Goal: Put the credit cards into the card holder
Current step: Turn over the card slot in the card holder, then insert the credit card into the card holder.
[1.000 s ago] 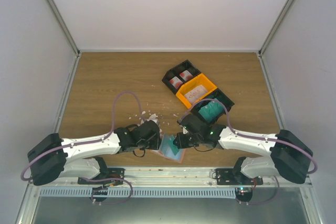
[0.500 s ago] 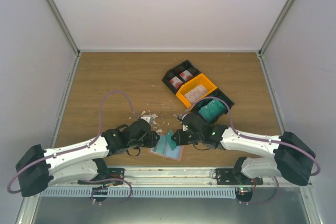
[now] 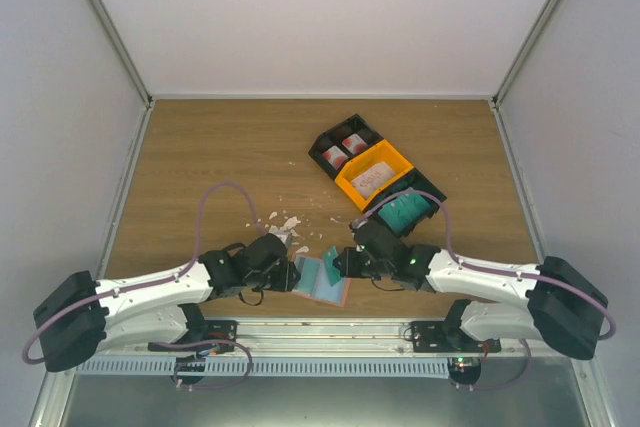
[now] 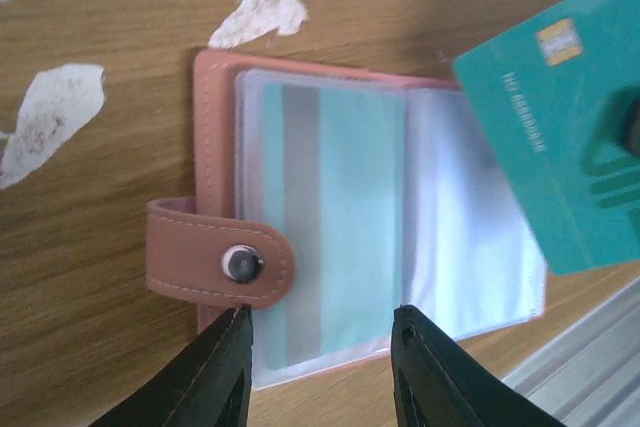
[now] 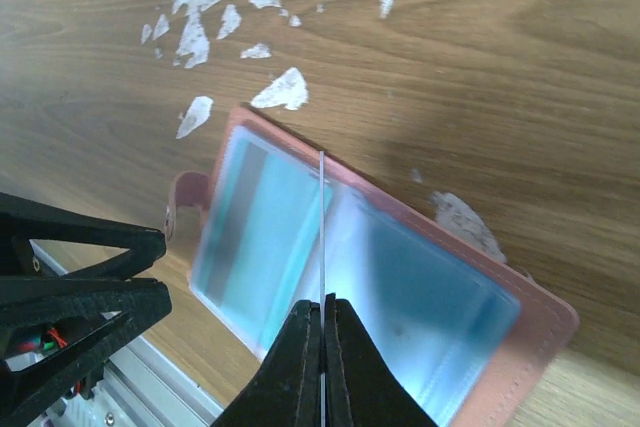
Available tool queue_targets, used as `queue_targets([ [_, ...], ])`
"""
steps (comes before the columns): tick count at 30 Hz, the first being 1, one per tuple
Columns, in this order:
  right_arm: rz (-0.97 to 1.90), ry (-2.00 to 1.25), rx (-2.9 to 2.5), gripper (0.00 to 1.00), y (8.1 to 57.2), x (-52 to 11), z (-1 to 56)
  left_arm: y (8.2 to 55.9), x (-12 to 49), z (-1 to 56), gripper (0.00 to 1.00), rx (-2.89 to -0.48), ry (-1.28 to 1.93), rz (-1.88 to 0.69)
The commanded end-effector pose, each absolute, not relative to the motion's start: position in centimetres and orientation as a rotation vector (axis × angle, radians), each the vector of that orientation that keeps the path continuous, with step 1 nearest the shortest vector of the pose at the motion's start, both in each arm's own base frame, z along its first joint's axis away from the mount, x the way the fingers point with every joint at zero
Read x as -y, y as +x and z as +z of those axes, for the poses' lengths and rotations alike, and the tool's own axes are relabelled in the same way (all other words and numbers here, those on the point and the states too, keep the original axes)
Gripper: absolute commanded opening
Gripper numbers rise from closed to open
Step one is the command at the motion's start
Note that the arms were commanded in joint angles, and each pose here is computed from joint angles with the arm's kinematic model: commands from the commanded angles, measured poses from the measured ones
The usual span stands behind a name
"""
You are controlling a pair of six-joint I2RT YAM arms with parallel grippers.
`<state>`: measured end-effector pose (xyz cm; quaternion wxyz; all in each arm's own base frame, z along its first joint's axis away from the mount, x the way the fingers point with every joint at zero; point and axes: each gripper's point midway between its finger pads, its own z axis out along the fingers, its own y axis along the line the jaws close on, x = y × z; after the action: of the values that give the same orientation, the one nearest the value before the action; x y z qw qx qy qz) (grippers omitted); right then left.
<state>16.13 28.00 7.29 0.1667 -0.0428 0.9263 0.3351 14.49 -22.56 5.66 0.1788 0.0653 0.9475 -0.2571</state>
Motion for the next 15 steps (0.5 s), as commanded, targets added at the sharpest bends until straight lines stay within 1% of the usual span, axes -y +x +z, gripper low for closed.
queue_targets([
  [1,0.951,0.026,-2.611,0.01,16.5,-27.0,7.0,14.0,21.6,4.1,0.44,-2.742,0.166,-0.662],
  [5,0.947,0.034,-2.618,0.01,16.3,-26.7,6.6,13.6,21.1,3.3,0.56,-2.772,0.145,-0.633],
  [8,0.95,0.031,-2.62,0.01,16.2,-26.7,6.5,13.2,21.6,2.8,0.58,-2.798,0.171,-0.665],
  [12,0.958,0.035,-2.612,0.01,16.2,-26.6,6.6,12.6,22.4,2.1,0.49,-2.836,0.193,-0.71],
  [15,0.962,0.05,-2.603,0.0,16.1,-26.3,6.5,12.3,23.1,1.8,0.37,-2.851,0.212,-0.748],
])
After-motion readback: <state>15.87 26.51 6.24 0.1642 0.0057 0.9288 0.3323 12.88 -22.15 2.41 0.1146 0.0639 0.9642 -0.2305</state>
